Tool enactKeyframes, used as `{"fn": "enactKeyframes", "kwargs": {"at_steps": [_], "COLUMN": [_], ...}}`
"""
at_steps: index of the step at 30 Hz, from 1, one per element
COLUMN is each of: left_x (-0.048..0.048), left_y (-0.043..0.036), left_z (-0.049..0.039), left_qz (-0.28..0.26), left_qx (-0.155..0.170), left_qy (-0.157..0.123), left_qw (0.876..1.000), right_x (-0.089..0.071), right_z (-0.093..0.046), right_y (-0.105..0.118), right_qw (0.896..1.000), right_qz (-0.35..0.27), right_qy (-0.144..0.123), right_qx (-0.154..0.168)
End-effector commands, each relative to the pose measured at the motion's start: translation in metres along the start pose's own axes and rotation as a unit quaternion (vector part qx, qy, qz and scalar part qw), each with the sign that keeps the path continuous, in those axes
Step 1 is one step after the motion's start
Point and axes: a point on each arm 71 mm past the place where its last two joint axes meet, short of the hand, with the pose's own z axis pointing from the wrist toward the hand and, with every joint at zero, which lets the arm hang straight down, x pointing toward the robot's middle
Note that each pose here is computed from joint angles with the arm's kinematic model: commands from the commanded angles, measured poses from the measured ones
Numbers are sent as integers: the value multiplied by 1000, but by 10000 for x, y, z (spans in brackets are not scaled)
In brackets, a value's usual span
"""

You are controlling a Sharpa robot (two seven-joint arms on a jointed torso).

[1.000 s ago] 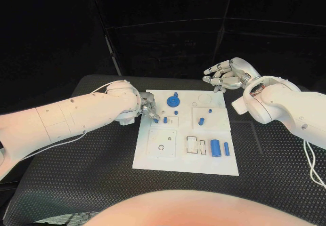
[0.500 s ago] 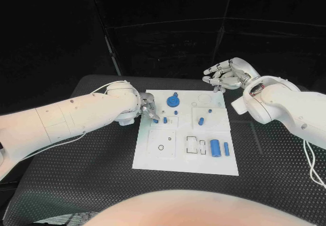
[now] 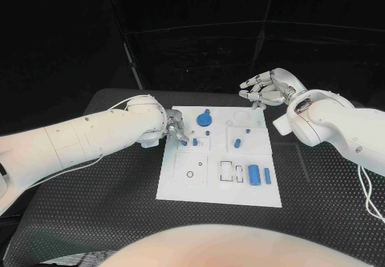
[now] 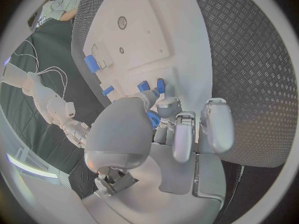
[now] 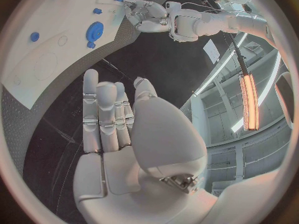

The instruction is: Assemble the parts on the task board

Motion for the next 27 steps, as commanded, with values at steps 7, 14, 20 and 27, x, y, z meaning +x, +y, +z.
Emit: {"fn": "enactKeyframes", "kwargs": {"at_steps": [7,14,20,27], "left_x": [94,102,101,101], "left_y": [16,6,1,-5], "left_z": [52,77,91,109], "left_qz": [16,18,17,17], "left_qx": [-10,-11,-12,-13], "left_qy": [29,32,31,31], "left_qw": [999,999,999,999], "right_x": [-1,-1,-1,1], "right_z": [-2,-2,-1,-1], "right_y": [19,19,19,21], "right_qw": [1000,1000,1000,1000], "right_qz": [0,0,0,0], "right_qy": [3,3,3,3], "right_qx": [-5,-5,-5,-6]}}
